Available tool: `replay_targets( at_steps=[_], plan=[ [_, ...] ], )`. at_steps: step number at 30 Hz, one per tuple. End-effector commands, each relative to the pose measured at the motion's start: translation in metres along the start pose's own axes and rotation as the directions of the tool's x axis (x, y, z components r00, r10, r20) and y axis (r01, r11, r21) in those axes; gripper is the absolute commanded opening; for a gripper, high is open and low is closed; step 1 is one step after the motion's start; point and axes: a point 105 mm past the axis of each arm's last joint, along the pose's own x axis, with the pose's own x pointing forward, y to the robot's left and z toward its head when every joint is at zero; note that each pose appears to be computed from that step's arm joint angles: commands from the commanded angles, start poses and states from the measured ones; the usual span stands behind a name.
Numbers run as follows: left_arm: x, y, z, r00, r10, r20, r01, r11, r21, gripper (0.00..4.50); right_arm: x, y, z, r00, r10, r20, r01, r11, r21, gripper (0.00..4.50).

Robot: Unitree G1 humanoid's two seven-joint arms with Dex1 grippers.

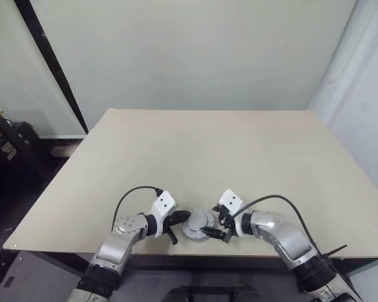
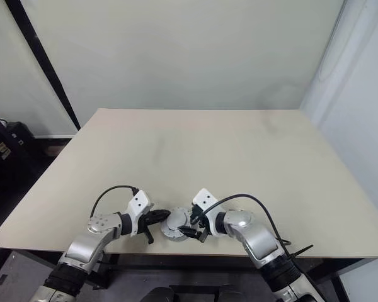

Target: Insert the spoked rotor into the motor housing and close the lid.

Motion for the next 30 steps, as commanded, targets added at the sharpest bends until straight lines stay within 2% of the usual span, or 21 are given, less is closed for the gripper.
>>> replay_targets(
  at_steps=[1,7,13,21,30],
  plan=[
    [0.002,-0.005,0.001,1.000,-0.024,-0.004,0.024,1.000,0.019,0.00,-0.015,-0.004,0.010,1.000,0.028,0.010,-0.029,0.985,0.172,4.47],
    [0.001,-0.006,0.000,1.000,-0.026,-0.007,0.026,0.999,0.018,0.00,-0.023,-0.005,-0.003,0.997,0.057,-0.059,-0.026,0.903,0.428,4.47],
    [0.001,-0.007,-0.001,1.000,-0.025,-0.010,0.025,1.000,0.018,0.00,-0.015,0.002,-0.005,0.993,0.114,-0.019,-0.077,0.779,0.622,4.47],
    [0.000,-0.006,-0.002,1.000,-0.020,-0.010,0.020,1.000,0.016,0.00,-0.004,0.006,-0.001,0.990,0.132,0.040,-0.118,0.666,0.736,4.47],
    [0.000,-0.007,-0.002,1.000,-0.019,-0.009,0.019,1.000,0.016,0.00,0.004,0.009,0.002,0.989,0.129,0.078,-0.140,0.598,0.789,4.47]
  ],
)
